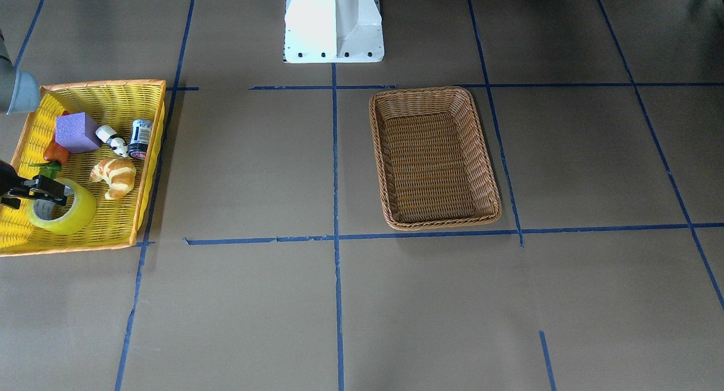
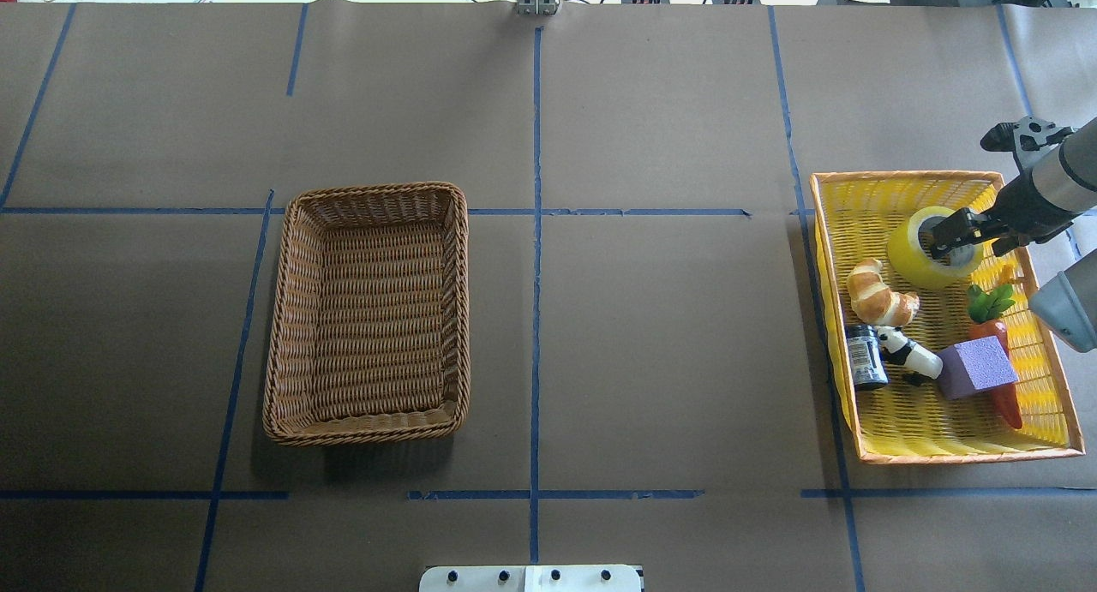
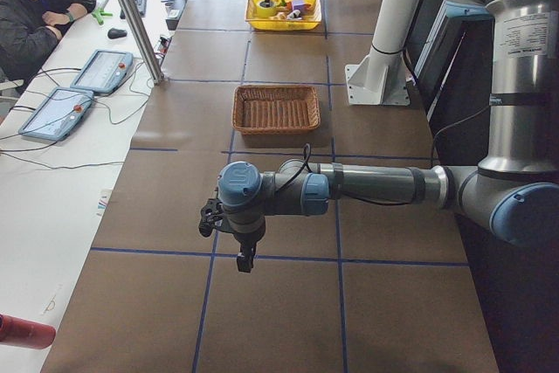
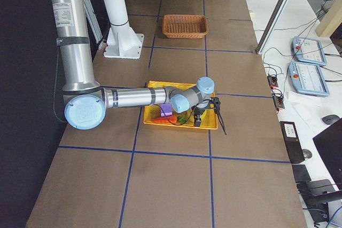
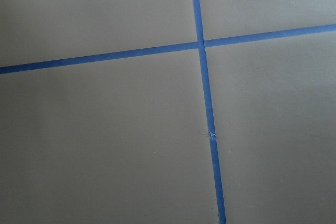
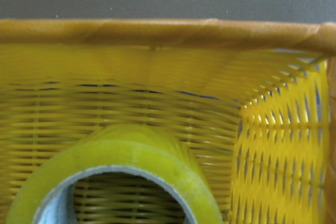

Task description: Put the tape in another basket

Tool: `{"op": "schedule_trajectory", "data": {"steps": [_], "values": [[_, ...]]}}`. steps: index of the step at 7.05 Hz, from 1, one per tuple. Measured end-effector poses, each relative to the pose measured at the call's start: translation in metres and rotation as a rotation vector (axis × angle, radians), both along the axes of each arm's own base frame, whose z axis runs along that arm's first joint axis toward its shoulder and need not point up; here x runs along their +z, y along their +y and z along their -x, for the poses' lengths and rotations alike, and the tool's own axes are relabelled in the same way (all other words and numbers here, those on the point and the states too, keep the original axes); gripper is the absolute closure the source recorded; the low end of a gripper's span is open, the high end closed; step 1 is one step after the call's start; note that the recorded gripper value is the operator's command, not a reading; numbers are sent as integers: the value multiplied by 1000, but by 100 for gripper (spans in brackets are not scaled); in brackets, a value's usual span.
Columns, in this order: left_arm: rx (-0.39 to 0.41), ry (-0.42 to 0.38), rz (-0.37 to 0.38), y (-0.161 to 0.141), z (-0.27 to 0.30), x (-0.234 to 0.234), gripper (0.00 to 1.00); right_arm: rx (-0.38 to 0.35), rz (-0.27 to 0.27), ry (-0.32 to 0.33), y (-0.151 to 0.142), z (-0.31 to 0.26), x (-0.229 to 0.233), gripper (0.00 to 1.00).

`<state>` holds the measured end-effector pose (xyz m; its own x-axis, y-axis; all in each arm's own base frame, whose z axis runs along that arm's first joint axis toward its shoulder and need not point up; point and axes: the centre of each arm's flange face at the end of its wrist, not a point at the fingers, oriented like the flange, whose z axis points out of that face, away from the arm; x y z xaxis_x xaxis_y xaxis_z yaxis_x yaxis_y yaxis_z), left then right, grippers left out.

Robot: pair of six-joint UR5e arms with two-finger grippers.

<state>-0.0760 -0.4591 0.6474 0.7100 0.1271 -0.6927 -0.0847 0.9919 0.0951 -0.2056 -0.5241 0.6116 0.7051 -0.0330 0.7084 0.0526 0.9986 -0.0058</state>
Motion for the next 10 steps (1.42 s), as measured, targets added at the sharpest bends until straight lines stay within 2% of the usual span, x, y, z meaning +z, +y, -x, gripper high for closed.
{"op": "schedule_trajectory", "data": {"steps": [1, 2, 4, 7, 10], "values": [[0, 0, 0, 0, 0, 0, 0, -5, 2, 1, 1, 3, 1, 75], [0, 0, 0, 0, 0, 0, 0, -7, 1, 1, 1, 3, 2, 94], [-1, 0, 1, 0, 0, 0, 0, -11, -9, -3, 1, 3, -1, 100], [-1, 0, -3, 0, 0, -2, 0, 0, -34, -17, 0, -2, -7, 100], [0, 0, -16, 0, 0, -8, 0, 86, -99, -109, -16, -42, -45, 100]]}}
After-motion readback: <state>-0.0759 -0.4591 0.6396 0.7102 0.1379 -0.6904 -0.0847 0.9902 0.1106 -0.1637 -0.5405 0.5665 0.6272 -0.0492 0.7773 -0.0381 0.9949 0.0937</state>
